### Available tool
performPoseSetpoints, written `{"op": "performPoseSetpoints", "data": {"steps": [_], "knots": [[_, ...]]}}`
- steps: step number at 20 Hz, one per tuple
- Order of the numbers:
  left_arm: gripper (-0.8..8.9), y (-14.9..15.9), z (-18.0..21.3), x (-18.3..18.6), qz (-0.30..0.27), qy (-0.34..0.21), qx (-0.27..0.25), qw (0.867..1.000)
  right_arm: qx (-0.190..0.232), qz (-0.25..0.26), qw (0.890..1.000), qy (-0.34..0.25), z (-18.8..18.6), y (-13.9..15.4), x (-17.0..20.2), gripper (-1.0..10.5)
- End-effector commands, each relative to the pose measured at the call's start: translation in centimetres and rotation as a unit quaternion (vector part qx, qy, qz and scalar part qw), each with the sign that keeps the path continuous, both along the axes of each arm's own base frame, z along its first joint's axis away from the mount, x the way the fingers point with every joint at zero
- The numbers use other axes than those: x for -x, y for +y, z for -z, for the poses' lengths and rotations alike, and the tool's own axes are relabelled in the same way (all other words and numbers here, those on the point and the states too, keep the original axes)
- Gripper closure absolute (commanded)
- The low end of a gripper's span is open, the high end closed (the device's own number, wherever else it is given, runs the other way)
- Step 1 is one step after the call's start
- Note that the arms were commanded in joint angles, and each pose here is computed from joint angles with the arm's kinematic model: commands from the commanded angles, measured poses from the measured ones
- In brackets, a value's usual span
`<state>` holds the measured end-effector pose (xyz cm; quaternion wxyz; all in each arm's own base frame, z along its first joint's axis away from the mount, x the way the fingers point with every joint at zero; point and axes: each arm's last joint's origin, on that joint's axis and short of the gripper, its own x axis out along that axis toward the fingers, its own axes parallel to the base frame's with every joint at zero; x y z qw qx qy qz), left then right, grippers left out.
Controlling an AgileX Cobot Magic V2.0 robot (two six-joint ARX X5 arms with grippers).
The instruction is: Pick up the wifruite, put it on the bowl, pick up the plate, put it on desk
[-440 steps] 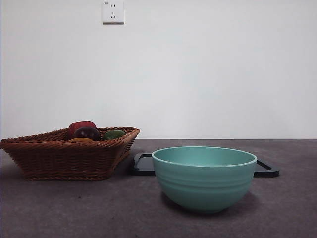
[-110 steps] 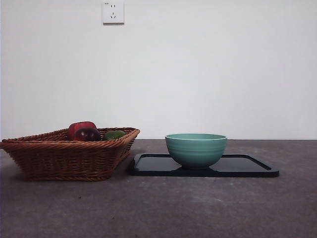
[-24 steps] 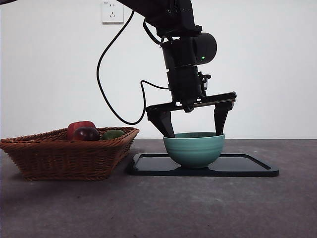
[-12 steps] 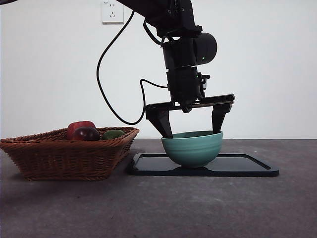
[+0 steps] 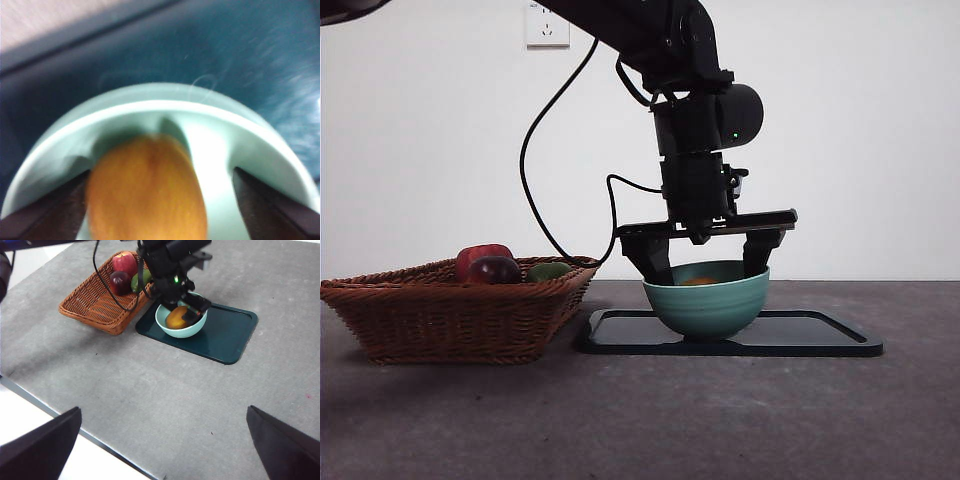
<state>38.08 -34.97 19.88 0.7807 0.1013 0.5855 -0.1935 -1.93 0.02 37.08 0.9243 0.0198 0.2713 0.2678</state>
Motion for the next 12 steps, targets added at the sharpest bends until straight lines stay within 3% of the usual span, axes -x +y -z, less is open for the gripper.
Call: {"op": "performPoseSetpoints", "data": {"steps": [1,4,8,12], "knots": [[5.16,-1.0,1.2,0.1,0.013,-0.001,-0.004,1.000,0.013,-0.004,0.999,0.030,0.4,-0.2,0.5,3.5],[7.14,-1.1,1.1,0.0,0.014,-0.007,0.000,1.000,0.013,-0.004,0.999,0.030,0.4,-0.2,0.5,3.5],[7.31,-1.1,0.0,-0.2,0.028,-0.023,0.009,0.999,0.013,-0.004,0.999,0.030,0.4,-0.2,0.5,3.5],[7.31,-0.9,-4.3,0.0,0.048,-0.063,0.034,0.996,0.013,-0.004,0.999,0.030,0.4,-0.2,0.5,3.5]]}}
